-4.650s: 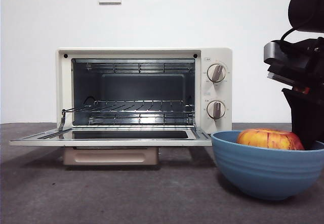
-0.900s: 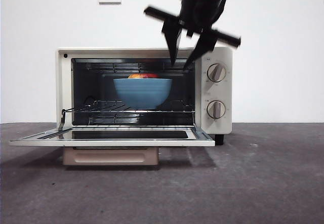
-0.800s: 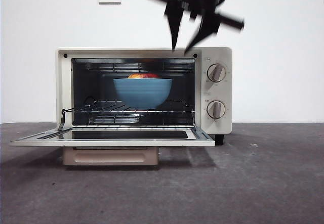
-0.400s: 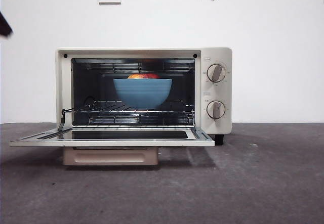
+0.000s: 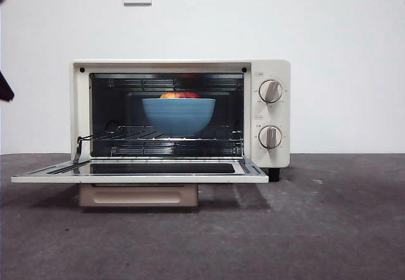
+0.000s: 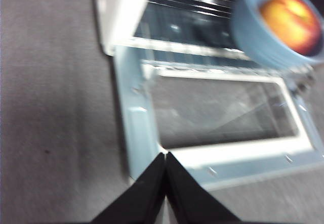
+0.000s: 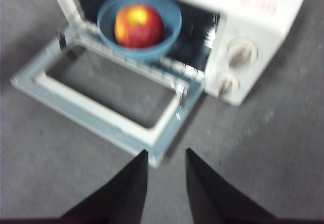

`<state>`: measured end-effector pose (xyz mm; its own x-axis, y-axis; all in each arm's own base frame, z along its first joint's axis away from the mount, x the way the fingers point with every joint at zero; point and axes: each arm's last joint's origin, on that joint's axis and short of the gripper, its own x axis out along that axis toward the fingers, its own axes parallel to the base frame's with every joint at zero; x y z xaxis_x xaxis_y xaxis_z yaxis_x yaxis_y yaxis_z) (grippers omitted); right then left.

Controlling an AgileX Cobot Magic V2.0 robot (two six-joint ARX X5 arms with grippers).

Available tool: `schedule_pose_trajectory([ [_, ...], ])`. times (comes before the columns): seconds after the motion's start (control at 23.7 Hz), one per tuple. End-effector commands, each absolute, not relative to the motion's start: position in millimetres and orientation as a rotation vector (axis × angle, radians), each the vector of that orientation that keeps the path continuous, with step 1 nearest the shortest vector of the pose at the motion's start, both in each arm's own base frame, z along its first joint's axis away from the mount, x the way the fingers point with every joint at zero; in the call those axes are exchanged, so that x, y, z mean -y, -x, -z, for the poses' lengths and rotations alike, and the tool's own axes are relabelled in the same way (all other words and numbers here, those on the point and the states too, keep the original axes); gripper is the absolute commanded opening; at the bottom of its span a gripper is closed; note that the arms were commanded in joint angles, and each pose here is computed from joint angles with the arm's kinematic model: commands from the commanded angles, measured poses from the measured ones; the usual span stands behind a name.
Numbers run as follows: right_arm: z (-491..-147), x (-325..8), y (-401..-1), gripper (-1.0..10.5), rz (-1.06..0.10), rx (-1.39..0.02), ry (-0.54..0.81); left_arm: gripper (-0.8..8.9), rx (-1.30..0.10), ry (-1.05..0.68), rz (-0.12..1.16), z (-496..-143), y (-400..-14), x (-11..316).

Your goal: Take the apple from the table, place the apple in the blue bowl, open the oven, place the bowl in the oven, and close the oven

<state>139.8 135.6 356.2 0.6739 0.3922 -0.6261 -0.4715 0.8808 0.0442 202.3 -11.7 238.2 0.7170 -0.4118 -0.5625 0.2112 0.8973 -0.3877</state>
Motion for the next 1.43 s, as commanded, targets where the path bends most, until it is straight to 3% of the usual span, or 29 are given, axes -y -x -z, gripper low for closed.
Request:
schedule_pose_trajectory([
  [0.04, -343, -129, -130, 1.2, -0.501, -0.677, 0.134, 0.06, -0.716, 0.338, 0.353, -226, -217, 6],
  [0.34, -316, -103, -105, 1.2, -0.494, -0.684, 0.075, 0.06, -0.827, 0.378, 0.34, -183, -250, 2],
  [0.76, -330, -68, -73, 1.2, -0.51, -0.549, -0.039, 0.06, -0.958, 0.439, 0.411, -130, -272, 9],
  [1.18, -326, -64, -69, 1.2, -0.475, -0.583, -0.03, 0.06, -0.881, 0.605, 0.678, -137, -278, 16],
  [1.43, -326, -64, -69, 1.2, -0.471, -0.581, -0.029, 0.06, -0.776, 0.712, 0.751, -151, -287, 12],
])
